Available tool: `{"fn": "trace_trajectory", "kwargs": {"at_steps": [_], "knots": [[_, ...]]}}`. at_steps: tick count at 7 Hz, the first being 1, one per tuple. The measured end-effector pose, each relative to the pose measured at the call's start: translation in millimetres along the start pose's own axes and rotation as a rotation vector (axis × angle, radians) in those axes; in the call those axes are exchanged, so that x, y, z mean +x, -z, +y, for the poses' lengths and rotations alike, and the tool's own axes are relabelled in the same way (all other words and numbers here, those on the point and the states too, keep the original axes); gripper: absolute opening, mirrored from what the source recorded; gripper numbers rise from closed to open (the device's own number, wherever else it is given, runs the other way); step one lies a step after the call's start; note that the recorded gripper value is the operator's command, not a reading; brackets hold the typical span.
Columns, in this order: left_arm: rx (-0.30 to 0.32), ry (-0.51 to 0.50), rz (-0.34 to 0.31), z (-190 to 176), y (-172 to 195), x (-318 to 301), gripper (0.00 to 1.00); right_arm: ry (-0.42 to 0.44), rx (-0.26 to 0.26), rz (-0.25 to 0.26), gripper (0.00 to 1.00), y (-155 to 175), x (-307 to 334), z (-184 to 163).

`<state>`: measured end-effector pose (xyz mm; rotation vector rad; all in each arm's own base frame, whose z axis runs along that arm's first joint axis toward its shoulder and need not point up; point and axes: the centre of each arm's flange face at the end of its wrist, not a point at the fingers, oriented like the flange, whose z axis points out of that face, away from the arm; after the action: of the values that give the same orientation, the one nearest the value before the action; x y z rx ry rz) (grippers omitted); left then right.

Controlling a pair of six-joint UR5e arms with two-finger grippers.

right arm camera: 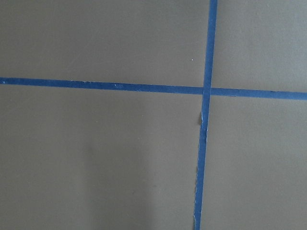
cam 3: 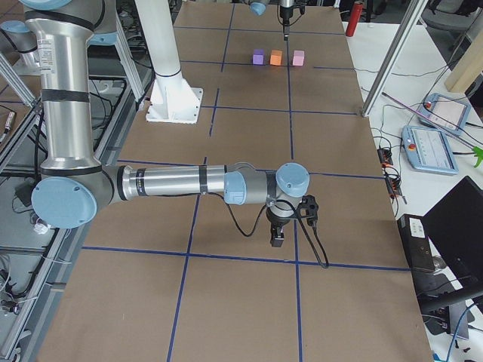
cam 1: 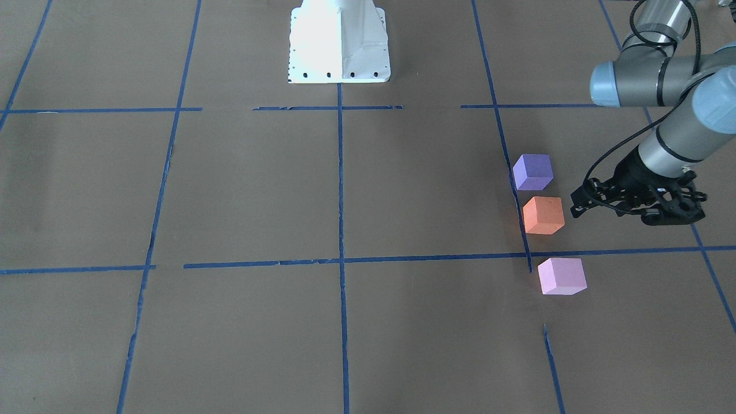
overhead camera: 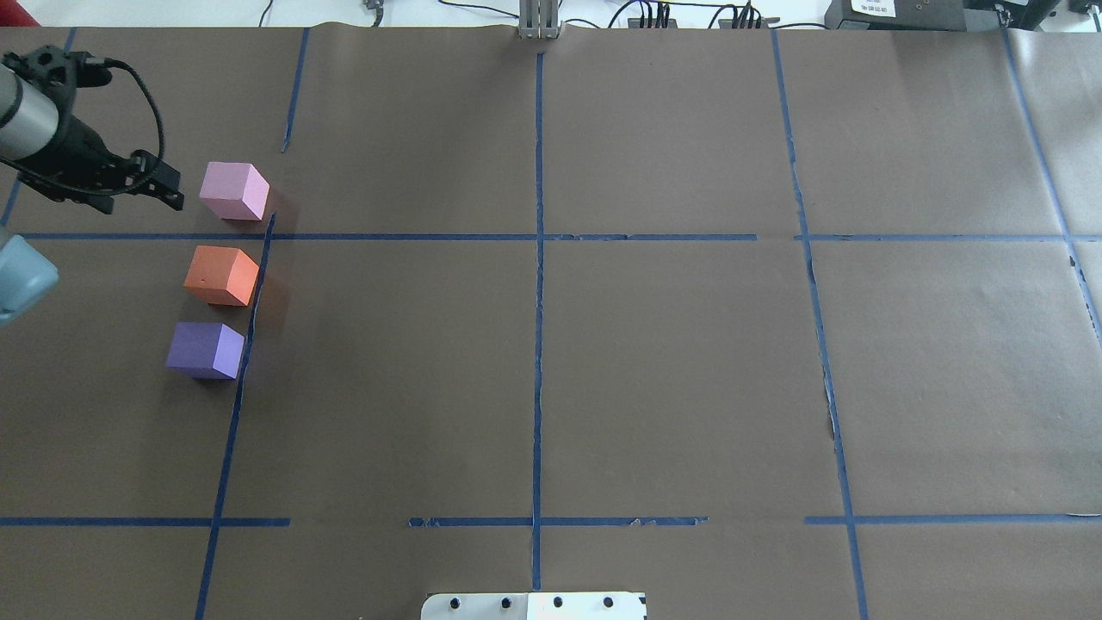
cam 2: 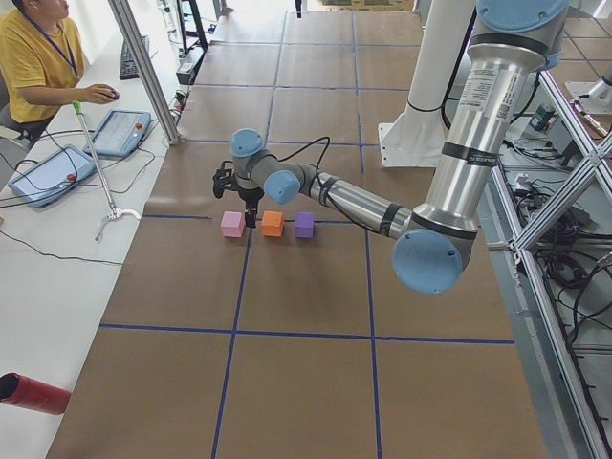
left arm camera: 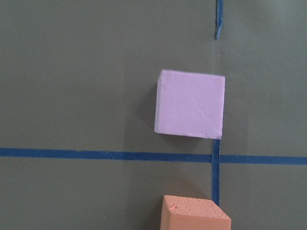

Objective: Arrange blocks in a line

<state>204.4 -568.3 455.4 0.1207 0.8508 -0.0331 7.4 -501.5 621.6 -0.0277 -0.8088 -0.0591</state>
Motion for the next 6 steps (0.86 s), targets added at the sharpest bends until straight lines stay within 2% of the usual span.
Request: {"fn": "trace_trajectory", "kwargs": {"at_steps": [1,3,4,5,6], "knots": [[0.019,-0.085,-0.037,-5,20,-50,1.00,0.000,0.000,0.000,1.00,0,0,0],[-0.003,-0.253,-0.125,4,56,-169,1.00,0.000,0.000,0.000,1.00,0,0,0],[-0.025,-0.297,-0.156,20,69,-234,1.00,0.001,0.001,0.000,1.00,0,0,0],[-0.037,-0.280,-0.175,36,79,-287,1.00,0.000,0.000,0.000,1.00,0,0,0],[-0.043,-0.264,-0.181,45,83,-312,1.00,0.000,0.000,0.000,1.00,0,0,0]]}}
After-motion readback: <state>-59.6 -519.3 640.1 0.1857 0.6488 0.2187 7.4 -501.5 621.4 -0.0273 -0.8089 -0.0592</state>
